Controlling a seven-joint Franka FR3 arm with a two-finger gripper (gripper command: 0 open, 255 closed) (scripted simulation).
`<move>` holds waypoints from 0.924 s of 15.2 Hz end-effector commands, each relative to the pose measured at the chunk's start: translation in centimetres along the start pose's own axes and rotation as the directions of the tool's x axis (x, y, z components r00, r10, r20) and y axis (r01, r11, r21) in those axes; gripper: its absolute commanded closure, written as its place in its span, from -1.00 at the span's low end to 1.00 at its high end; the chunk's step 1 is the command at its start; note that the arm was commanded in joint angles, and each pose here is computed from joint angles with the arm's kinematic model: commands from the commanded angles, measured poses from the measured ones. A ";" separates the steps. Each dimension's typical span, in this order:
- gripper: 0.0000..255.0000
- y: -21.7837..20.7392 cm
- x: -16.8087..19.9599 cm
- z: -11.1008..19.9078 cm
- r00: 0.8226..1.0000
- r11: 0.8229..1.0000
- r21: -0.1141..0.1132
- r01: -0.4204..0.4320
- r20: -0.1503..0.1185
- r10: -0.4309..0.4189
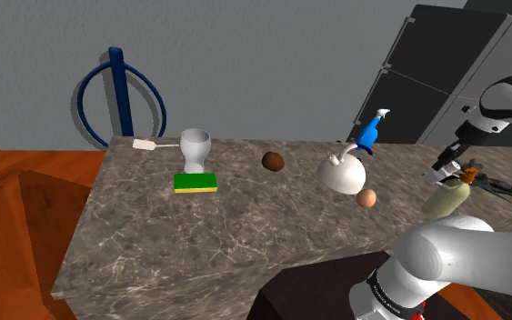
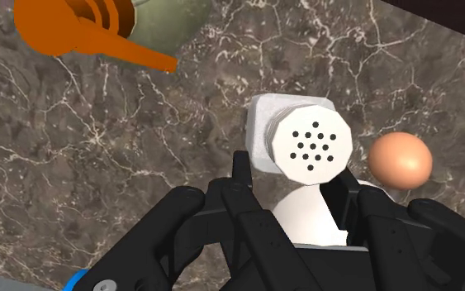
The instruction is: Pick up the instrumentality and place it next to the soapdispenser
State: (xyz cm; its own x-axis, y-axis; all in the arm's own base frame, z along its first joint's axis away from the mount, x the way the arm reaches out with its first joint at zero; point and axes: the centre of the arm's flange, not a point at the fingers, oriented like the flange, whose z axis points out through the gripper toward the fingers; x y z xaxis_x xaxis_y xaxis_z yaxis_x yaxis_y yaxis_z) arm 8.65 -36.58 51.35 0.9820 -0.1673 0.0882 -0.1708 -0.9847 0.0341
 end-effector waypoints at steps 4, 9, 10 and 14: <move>1.00 -0.1 -0.3 2.6 1.000 1.000 0.000 0.000 0.000 0.000; 1.00 -0.2 -0.5 5.2 1.000 1.000 0.000 0.000 0.000 0.000; 1.00 -0.2 -0.5 5.8 1.000 1.000 0.000 0.000 0.000 0.000; 1.00 -0.3 -0.7 7.9 1.000 1.000 0.000 0.000 0.000 0.000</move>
State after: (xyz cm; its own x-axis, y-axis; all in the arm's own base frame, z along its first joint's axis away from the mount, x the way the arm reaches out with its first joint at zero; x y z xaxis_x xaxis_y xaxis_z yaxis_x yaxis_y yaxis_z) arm 8.67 -36.51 44.05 0.9819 -0.1674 0.0883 -0.1710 -0.9847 0.0340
